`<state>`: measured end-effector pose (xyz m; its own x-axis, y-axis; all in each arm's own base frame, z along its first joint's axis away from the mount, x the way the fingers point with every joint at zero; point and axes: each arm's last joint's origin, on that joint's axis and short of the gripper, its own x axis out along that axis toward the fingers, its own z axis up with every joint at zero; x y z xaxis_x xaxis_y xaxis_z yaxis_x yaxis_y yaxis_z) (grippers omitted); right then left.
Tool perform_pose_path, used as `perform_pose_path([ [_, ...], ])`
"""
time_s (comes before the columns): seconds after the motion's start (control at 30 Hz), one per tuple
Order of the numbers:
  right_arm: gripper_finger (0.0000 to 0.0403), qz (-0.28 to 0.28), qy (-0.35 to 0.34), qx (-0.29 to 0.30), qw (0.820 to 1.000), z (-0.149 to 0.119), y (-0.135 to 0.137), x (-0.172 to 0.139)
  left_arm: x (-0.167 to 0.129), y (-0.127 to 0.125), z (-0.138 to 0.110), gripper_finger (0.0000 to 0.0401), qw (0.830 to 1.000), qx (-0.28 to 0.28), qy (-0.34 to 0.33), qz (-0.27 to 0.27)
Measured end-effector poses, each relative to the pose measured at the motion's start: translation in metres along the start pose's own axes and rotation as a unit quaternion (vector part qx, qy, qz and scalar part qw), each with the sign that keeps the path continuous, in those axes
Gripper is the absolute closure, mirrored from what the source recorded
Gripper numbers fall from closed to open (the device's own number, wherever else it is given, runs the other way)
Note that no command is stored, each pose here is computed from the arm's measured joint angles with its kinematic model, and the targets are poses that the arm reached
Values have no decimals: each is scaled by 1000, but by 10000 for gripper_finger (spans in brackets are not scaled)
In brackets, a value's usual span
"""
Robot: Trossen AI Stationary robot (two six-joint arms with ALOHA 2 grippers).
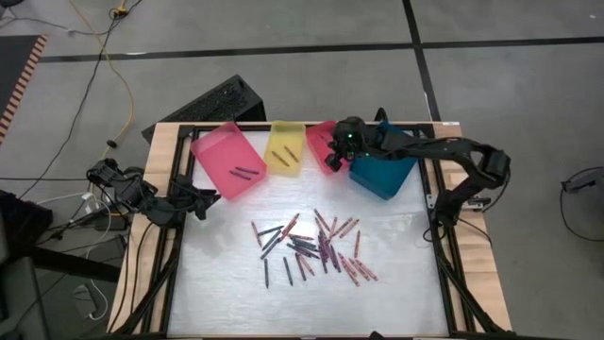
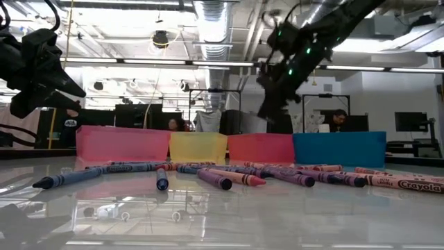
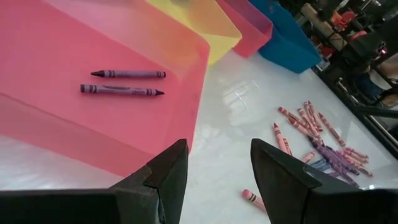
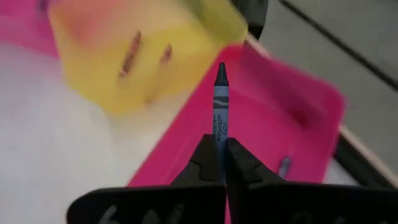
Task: Sort crayons
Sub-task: Put the blue crayon into the red bin, then put the red crayon into the yellow bin
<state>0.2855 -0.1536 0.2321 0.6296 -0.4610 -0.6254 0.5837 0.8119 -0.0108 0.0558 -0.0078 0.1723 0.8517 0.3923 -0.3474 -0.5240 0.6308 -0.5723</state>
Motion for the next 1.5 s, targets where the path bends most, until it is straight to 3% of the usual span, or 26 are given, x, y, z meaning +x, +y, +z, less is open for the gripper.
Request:
perform_pose_path([
  [0.27, 395, -1, 61, -6, 998, -23, 2, 40, 0, 0, 0, 236, 1000, -14, -2, 0],
  [0.63, 392, -16, 72, 13, 997, -28, -7, 50, 0, 0, 0, 236, 1000, -16, -4, 1],
  [1.07, 326, -17, 65, 14, 998, -27, -9, 51, 0, 0, 0, 236, 1000, 8, -4, 1],
  [1.2, 320, -6, 54, 13, 998, -11, -5, 48, 0, 0, 0, 236, 1000, 8, -4, 1],
  [1.5, 320, 91, 0, 1, 996, 46, 30, 27, 0, 0, 0, 236, 1000, 8, -3, 1],
])
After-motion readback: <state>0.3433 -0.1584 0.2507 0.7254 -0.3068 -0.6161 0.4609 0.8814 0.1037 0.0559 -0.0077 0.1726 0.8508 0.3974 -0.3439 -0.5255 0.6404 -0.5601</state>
